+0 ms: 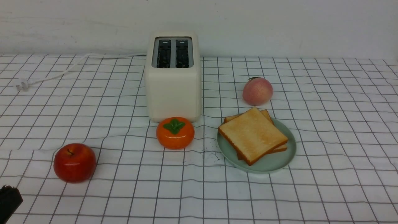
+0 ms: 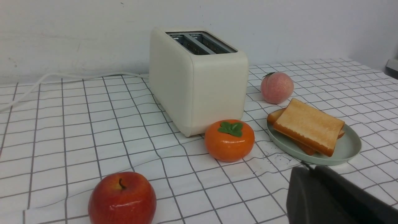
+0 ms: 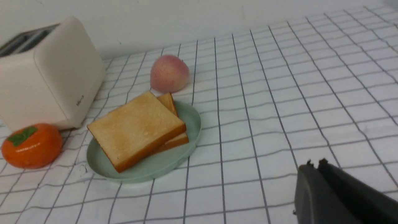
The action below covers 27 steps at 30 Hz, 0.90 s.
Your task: Take toasted bread from bread machine on white checkered table place on plate.
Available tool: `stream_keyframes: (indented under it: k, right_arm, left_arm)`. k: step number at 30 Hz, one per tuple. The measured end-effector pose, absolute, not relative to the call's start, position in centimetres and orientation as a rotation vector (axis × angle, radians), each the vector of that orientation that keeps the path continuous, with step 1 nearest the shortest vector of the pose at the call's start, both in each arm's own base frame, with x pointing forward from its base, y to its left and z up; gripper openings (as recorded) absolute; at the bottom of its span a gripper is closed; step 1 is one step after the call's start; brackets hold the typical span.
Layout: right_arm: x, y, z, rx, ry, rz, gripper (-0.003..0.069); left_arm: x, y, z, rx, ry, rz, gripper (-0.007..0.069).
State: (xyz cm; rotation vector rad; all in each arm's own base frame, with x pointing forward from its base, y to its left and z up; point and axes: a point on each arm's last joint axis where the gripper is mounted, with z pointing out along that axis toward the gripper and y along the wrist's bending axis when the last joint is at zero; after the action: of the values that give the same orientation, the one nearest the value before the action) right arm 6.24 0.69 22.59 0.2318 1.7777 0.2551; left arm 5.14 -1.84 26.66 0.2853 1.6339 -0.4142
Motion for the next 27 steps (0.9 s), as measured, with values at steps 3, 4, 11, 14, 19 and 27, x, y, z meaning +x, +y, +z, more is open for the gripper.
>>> stream_keyframes:
  k: [3, 4, 11, 14, 19, 27]
  right_arm:
    - [6.2, 0.7, 21.4, 0.24, 1.79, 0.256, 0.0022]
    - [6.1, 0.7, 21.1, 0.231, 1.785, 0.254, 0.0022]
    - [5.4, 0.7, 17.8, 0.04, 1.802, 0.147, -0.002]
    - [5.3, 0.6, 17.4, 0.033, 1.849, 0.126, -0.002]
    - [5.2, 0.6, 17.3, 0.071, 1.875, 0.152, -0.002]
    - [5.2, 0.6, 17.3, 0.077, 1.879, 0.157, -0.002]
  left_arm:
    - [5.1, -1.8, 26.6, 0.285, 1.637, -0.412, 0.0005]
    - [5.1, -1.8, 26.6, 0.284, 1.638, -0.412, 0.0005]
    - [5.2, -1.8, 26.6, 0.283, 1.646, -0.408, 0.0009]
    - [5.2, -1.8, 26.5, 0.283, 1.647, -0.407, 0.0013]
    - [5.2, -1.8, 26.5, 0.283, 1.647, -0.407, 0.0019]
    - [5.2, -1.8, 26.5, 0.283, 1.648, -0.408, 0.0022]
